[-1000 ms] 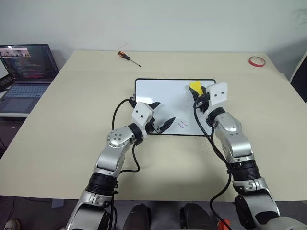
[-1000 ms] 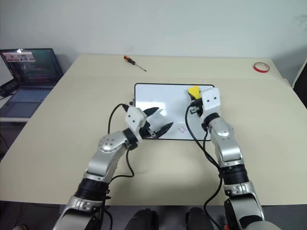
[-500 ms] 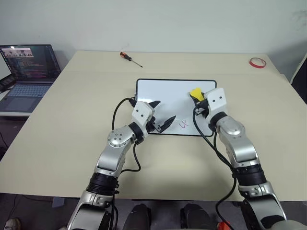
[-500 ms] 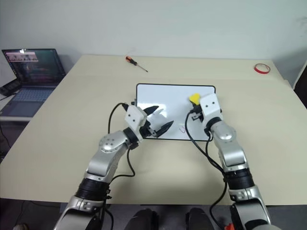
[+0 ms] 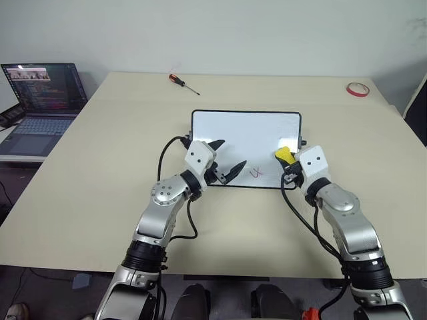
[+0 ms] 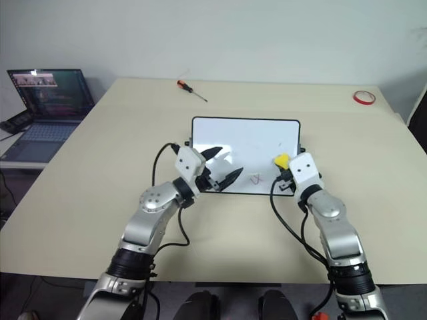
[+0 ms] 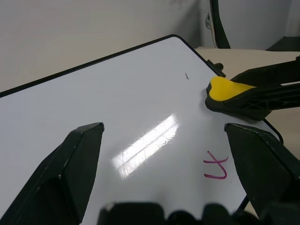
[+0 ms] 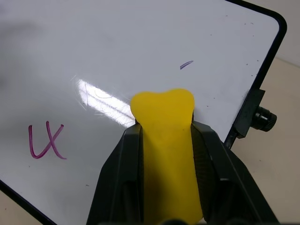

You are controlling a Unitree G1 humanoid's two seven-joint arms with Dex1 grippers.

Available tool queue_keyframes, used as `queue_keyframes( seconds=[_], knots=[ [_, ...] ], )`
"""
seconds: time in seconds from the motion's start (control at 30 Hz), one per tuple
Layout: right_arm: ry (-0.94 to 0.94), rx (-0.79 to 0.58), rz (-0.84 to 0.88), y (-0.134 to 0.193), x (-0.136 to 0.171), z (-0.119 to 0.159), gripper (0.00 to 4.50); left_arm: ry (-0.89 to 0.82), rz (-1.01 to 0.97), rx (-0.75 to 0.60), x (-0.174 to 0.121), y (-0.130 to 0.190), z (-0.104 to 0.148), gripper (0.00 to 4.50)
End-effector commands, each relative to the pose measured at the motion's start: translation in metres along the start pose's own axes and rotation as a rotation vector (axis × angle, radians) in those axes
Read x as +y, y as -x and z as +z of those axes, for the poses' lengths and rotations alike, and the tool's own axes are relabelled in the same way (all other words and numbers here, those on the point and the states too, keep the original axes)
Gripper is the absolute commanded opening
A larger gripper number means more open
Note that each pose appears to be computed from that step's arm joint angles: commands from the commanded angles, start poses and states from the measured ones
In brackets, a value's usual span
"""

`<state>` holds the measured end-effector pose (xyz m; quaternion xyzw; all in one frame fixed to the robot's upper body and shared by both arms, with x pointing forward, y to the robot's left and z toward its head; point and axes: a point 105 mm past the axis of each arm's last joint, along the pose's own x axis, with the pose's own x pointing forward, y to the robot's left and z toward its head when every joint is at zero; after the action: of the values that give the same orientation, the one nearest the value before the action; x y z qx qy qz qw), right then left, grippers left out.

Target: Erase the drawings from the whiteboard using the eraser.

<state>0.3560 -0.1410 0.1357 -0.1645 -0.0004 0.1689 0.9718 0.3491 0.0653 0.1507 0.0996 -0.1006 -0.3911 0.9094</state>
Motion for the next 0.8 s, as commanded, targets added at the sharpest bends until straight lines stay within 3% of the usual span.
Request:
queue_keyframes(
  seconds=[0.03, 0.27, 0.5, 0.8],
  knots=[
    [-0.017, -0.125, -0.043, -0.01, -0.009, 0.028, 1.06, -0.027, -0.009, -0.055, 0.0, -0.005, 0.016, 4.5],
    [0.013, -0.207, -0.068, -0.032, -0.013, 0.05, 1.06, -0.032, -0.001, -0.05, 0.002, -0.003, 0.015, 4.5],
    [0.076, -0.028, -0.066, -0.04, -0.017, 0.017, 1.06, -0.037, 0.013, -0.045, 0.003, 0.001, 0.016, 4.5],
    [0.035, 0.11, -0.01, -0.005, -0.004, -0.019, 1.06, -0.031, 0.018, -0.046, 0.002, 0.001, 0.016, 4.5]
  ],
)
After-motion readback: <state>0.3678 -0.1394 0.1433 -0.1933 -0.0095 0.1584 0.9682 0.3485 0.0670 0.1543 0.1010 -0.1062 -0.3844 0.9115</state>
